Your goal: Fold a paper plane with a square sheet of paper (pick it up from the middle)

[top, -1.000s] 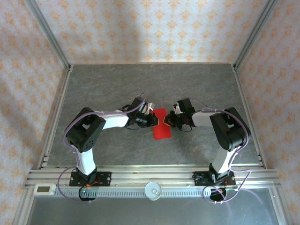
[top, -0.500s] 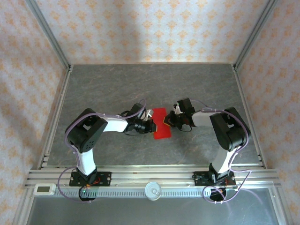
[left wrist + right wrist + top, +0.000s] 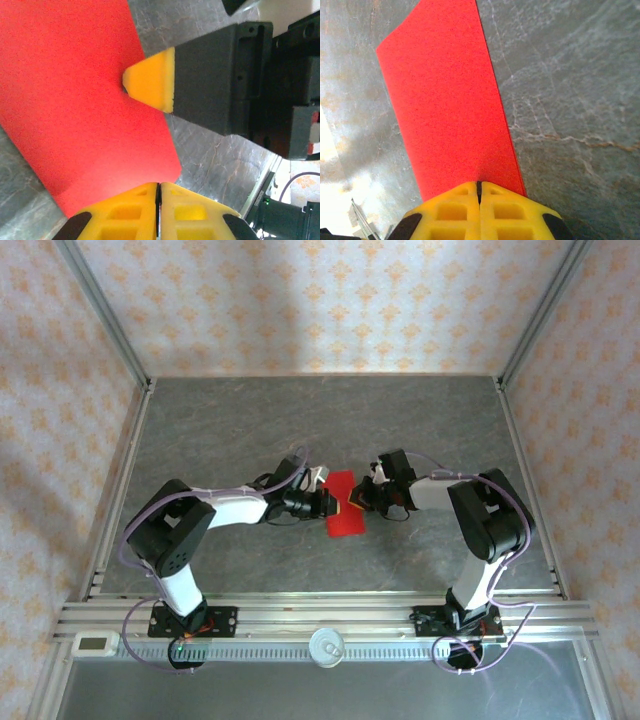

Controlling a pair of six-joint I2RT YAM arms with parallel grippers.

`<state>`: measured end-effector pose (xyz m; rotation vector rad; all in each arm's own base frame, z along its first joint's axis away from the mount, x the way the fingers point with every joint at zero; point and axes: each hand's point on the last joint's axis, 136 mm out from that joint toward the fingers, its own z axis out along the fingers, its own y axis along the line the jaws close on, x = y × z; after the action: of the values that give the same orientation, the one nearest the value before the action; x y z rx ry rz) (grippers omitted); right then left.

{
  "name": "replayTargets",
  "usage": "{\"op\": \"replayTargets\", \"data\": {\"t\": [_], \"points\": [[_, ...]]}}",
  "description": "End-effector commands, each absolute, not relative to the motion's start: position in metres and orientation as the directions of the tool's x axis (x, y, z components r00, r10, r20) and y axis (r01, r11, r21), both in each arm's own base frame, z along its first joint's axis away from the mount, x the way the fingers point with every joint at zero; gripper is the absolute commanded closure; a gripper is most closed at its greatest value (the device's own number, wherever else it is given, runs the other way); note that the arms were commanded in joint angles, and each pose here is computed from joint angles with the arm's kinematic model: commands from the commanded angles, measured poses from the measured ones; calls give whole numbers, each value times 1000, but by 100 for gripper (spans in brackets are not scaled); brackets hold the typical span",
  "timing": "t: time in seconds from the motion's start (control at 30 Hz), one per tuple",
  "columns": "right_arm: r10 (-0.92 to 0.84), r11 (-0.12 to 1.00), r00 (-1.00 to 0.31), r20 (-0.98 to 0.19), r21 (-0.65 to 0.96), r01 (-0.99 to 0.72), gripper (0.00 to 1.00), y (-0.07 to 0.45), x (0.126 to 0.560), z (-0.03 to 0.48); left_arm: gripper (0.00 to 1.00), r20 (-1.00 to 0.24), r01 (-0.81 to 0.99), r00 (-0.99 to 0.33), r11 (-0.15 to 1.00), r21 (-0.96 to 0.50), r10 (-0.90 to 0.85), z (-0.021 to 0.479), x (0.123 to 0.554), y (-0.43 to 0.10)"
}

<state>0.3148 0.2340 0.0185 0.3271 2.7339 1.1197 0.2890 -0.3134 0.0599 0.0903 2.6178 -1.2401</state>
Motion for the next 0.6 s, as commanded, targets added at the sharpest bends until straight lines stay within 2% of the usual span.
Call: {"op": "replayTargets", "data": {"t": [0.0, 0.27, 0.57], "points": [[308, 789, -951, 16, 554, 264, 100, 204, 285, -25, 90, -182, 127, -983, 636, -762, -22, 39, 270, -314], [311, 789, -950, 14, 554, 266, 100, 204, 285, -25, 90, -133, 89, -991, 735, -672, -2, -3, 248, -287], [315, 789, -949, 14, 552, 270, 100, 203, 285, -25, 90, -212, 140, -977, 662, -736, -29, 46, 260, -306]]}}
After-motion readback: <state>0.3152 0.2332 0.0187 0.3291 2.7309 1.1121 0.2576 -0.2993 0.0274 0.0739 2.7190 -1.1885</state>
